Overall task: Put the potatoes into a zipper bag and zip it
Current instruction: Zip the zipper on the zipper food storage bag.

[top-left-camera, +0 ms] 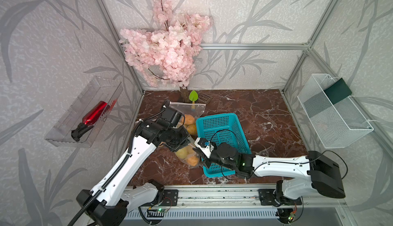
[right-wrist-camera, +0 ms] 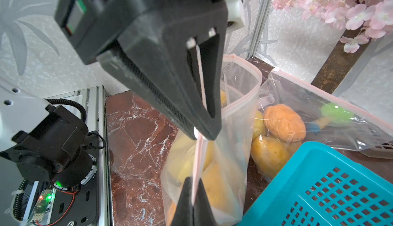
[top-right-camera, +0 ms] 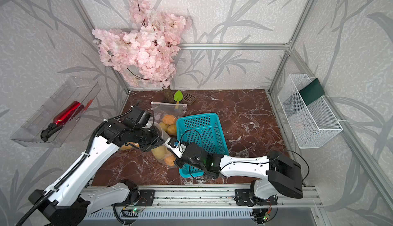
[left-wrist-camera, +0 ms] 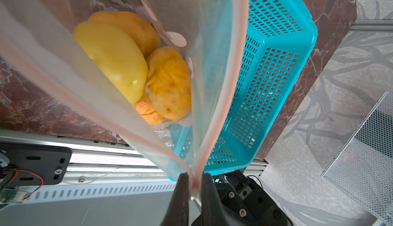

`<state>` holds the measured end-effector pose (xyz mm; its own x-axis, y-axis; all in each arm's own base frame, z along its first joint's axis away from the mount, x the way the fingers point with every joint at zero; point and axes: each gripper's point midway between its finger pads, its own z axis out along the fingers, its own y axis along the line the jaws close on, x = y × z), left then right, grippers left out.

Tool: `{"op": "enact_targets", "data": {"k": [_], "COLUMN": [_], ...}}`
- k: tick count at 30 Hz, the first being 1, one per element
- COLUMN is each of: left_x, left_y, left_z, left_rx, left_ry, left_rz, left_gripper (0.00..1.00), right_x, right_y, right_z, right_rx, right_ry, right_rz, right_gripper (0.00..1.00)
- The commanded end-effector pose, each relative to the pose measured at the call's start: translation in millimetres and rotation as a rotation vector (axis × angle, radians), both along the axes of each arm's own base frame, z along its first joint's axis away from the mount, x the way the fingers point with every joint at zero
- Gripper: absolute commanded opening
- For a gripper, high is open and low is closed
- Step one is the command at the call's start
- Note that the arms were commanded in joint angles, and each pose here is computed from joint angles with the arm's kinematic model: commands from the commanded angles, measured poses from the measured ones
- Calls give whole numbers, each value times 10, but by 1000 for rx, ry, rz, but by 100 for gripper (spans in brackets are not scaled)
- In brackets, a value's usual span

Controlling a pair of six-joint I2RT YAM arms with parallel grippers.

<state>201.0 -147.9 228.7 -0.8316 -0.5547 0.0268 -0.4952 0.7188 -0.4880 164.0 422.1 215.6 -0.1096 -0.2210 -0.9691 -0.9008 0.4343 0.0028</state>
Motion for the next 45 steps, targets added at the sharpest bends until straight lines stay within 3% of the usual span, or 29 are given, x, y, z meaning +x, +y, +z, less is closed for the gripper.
{"op": "enact_targets", "data": {"k": [1, 17, 37, 45], "left_x": [161, 481, 518, 496], "left_y": [371, 1206, 1899, 1896], "left_z": [10, 211, 10, -5], "left_rx": [137, 289, 259, 236], "left_ry": [-37, -102, 7, 3], "left_rz": [71, 328, 528, 544], "left_gripper": [0, 0, 0, 0], "right_x": [-125, -103, -73, -96], "right_y": [-13, -153, -221, -206], "right_z": [268, 348, 393, 402], "right_rx": [83, 97, 108, 116], "right_ry": [-18, -39, -49, -37], "right_rz": [45, 10, -19, -7], "right_gripper": [0, 0, 0, 0]}}
